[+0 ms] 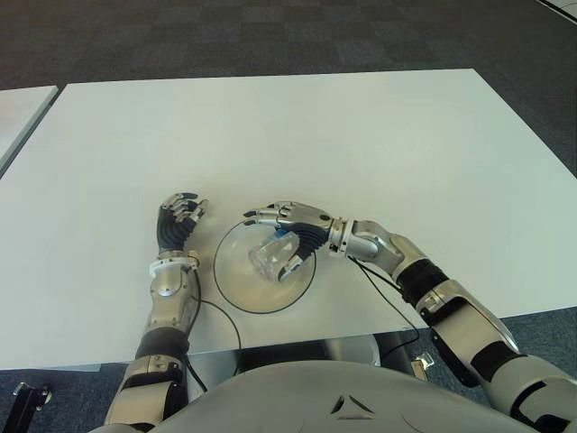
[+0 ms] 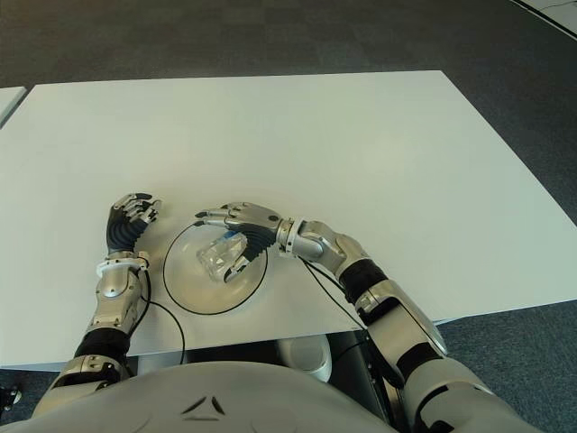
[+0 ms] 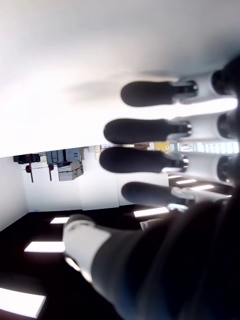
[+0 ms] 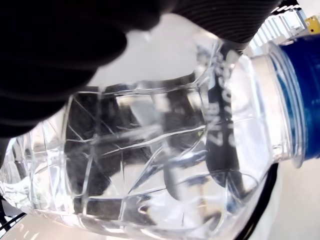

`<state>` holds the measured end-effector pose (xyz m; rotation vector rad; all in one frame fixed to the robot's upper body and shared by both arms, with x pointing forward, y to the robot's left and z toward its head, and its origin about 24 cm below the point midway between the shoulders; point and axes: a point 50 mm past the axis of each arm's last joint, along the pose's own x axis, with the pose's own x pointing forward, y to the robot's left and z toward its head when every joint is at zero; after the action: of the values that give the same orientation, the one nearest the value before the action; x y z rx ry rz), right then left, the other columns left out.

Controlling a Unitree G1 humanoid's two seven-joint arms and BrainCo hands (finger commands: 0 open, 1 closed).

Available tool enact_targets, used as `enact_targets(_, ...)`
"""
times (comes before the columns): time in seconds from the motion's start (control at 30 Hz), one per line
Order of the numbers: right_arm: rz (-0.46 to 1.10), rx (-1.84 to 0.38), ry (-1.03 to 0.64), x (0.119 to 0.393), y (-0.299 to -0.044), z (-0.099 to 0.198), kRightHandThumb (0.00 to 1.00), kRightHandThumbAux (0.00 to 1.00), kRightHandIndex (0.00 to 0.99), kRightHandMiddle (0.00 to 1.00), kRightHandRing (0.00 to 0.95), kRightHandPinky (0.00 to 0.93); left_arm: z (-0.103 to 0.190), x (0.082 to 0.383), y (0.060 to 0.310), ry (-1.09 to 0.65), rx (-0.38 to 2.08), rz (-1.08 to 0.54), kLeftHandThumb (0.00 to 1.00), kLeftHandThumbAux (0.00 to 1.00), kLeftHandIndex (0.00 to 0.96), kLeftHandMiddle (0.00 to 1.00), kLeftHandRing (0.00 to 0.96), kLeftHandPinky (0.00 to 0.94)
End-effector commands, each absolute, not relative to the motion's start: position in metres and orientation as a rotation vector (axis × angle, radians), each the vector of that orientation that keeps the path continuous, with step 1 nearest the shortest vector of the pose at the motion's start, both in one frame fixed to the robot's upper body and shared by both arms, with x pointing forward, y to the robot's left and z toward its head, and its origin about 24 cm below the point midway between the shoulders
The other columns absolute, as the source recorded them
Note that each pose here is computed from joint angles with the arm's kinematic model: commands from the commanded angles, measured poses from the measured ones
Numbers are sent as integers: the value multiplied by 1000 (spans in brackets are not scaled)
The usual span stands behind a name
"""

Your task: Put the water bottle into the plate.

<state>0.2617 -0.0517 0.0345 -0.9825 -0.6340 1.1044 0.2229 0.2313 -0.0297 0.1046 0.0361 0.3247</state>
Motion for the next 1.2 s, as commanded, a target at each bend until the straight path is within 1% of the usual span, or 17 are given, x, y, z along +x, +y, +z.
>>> enact_targets(0.03, 1087, -994, -657, 260, -54, 35, 0, 372, 0, 0, 0, 0, -32, 220, 231, 61, 92, 335, 704, 714, 433, 592, 562, 551)
enact_targets(0.17, 1064, -1007, -680, 260, -54, 37, 11, 358, 0, 0, 0, 0, -32, 220, 231, 65, 89, 337, 705, 714, 433, 593, 563, 552)
enact_targets(0.5, 975, -1077, -798, 262, -55, 47, 53, 324, 0, 0, 0, 0, -32, 219, 230, 67, 89, 340, 704, 714, 433, 589, 561, 540)
enact_targets(0.8, 945, -1090, -877, 263, -56, 63, 82, 287, 0, 0, 0, 0, -32, 220, 229, 63, 90, 340, 705, 714, 433, 589, 556, 537)
enact_targets(1.03, 935, -1088, -935, 261, -55, 70, 97, 267, 0, 0, 0, 0, -32, 220, 228, 69, 89, 341, 705, 713, 433, 585, 550, 533)
enact_targets(1.1, 932, -1087, -948, 260, -55, 71, 99, 264, 0, 0, 0, 0, -32, 220, 228, 68, 88, 341, 705, 713, 433, 586, 553, 538)
enact_targets(1.2, 920, -1087, -993, 258, -54, 75, 101, 253, 0, 0, 0, 0, -31, 220, 228, 49, 96, 334, 705, 713, 433, 606, 581, 579)
